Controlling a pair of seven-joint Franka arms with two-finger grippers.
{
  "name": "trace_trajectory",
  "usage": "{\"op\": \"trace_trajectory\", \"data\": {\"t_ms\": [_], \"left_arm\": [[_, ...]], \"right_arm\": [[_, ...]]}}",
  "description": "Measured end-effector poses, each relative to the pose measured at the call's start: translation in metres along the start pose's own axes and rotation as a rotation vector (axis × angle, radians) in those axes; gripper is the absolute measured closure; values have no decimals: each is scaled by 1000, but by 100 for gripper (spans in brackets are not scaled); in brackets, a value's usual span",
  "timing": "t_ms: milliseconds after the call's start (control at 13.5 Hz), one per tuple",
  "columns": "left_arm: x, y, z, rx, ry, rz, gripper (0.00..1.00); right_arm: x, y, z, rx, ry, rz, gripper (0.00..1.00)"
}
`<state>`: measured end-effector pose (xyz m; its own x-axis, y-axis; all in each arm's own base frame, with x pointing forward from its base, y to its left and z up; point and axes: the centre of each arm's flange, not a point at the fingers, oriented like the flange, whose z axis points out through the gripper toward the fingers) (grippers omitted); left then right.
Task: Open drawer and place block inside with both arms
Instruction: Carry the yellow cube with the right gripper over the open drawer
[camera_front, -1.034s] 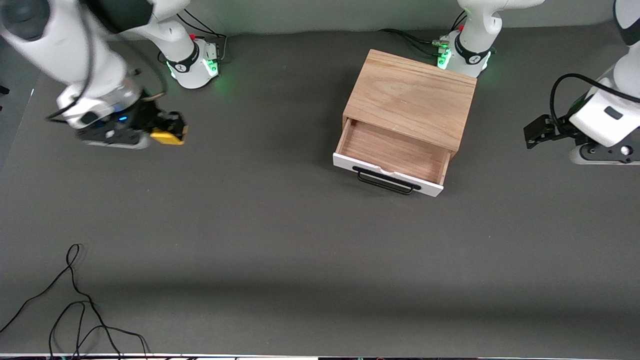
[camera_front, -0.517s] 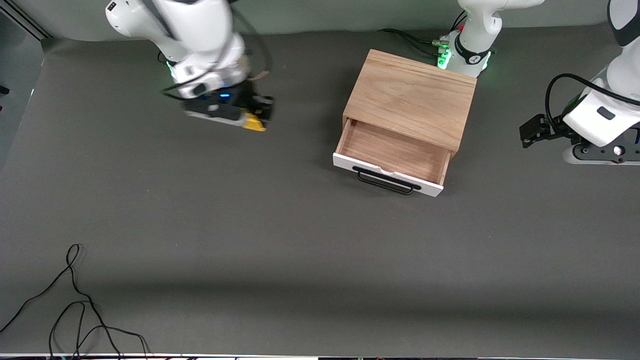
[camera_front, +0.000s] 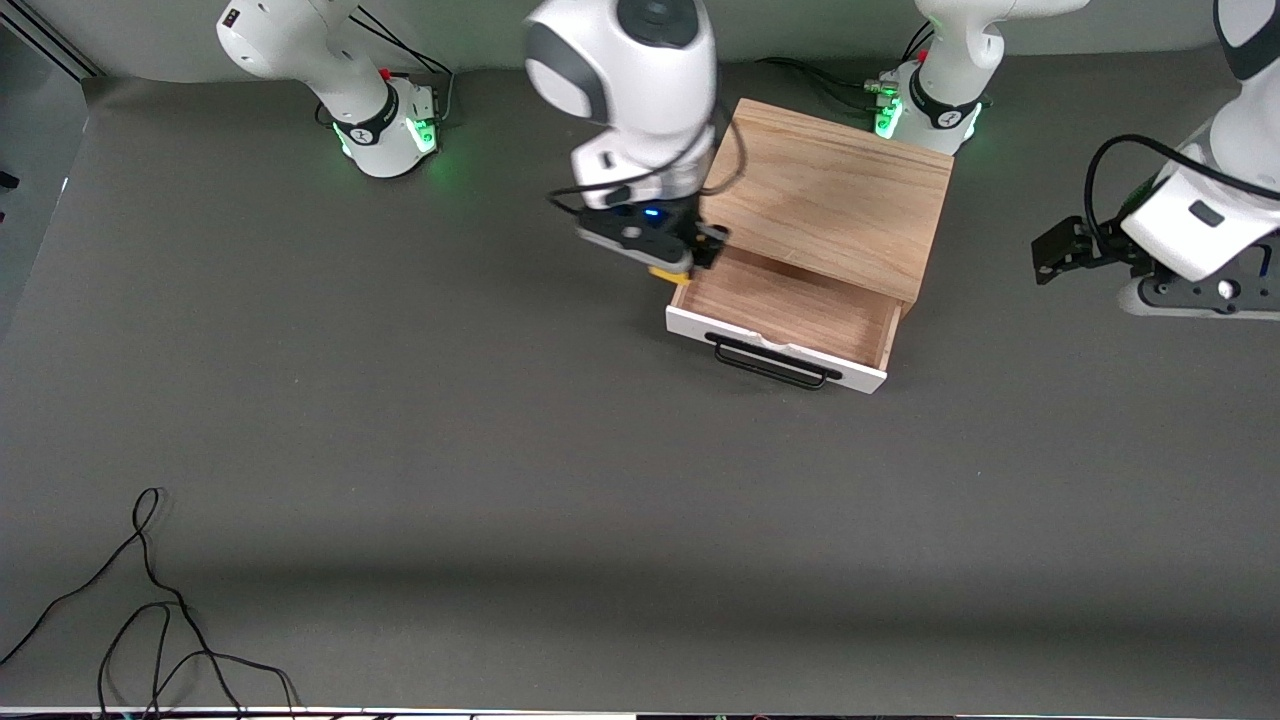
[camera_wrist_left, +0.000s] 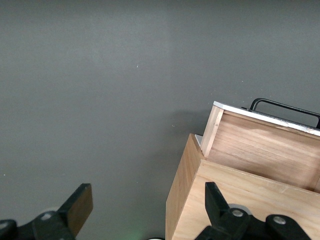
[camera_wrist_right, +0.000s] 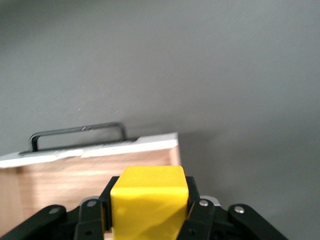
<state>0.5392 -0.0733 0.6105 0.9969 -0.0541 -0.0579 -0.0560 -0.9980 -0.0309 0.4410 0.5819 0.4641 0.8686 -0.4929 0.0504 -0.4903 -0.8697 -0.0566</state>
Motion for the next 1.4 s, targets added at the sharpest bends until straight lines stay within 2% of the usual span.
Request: {"op": "trace_trajectory", "data": {"t_ms": [296,813,1404], "left_arm": [[-11,-13,1,-6,2,1,0],[-11,-11,6,-6,-6,7,0],[-8,-11,10,-6,-9,7,0]], "right_arm": [[-22,-26,43,-12,-12,3,45],[-38,-33,97,-61,-18,-18,45],[-46,-39,148,-59,-16,-28,45]]}}
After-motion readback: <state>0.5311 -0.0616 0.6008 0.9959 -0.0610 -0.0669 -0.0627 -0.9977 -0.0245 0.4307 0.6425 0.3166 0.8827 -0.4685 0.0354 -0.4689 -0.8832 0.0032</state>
